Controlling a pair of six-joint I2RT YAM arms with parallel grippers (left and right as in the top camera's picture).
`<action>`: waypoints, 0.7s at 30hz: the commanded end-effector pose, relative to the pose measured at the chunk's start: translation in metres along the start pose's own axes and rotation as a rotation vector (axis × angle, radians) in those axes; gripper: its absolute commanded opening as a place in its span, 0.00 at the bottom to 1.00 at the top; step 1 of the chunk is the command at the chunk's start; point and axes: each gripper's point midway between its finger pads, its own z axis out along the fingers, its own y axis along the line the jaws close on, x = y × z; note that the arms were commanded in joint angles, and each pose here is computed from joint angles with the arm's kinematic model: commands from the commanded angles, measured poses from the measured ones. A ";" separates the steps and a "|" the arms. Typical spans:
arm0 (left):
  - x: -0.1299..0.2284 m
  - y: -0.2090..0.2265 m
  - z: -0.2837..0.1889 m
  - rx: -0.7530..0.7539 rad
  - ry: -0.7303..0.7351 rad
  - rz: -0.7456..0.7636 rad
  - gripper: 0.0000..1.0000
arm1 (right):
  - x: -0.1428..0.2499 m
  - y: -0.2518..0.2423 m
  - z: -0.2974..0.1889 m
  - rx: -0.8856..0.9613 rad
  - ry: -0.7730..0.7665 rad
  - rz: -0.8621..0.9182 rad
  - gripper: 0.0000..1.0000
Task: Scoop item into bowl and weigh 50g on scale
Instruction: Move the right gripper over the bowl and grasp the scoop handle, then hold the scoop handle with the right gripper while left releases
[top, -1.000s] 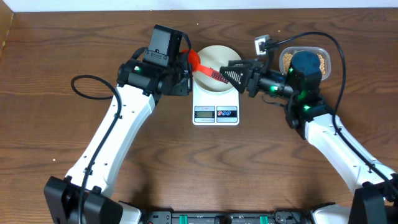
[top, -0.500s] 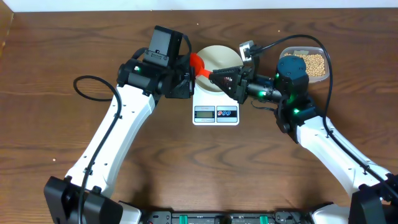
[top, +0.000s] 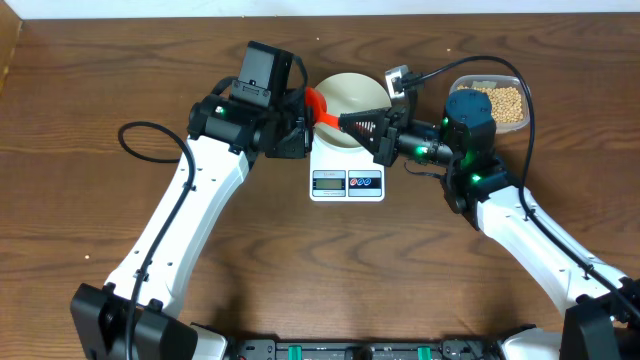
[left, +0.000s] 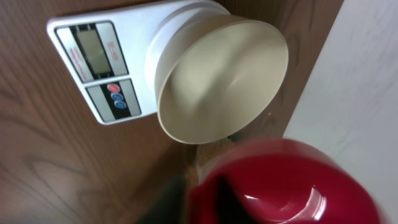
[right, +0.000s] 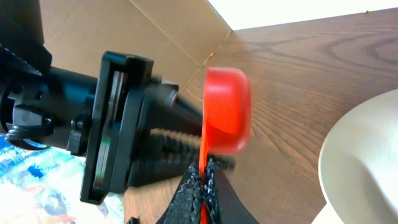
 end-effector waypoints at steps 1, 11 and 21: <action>0.002 -0.001 -0.003 0.003 0.001 0.026 0.78 | -0.007 0.006 0.000 -0.026 -0.002 -0.020 0.01; -0.040 0.004 -0.008 -0.032 -0.233 0.284 0.87 | -0.036 -0.032 -0.031 0.075 -0.091 0.014 0.01; -0.047 -0.022 -0.013 -0.037 -0.323 0.991 0.87 | -0.059 -0.084 -0.082 0.225 -0.181 0.112 0.02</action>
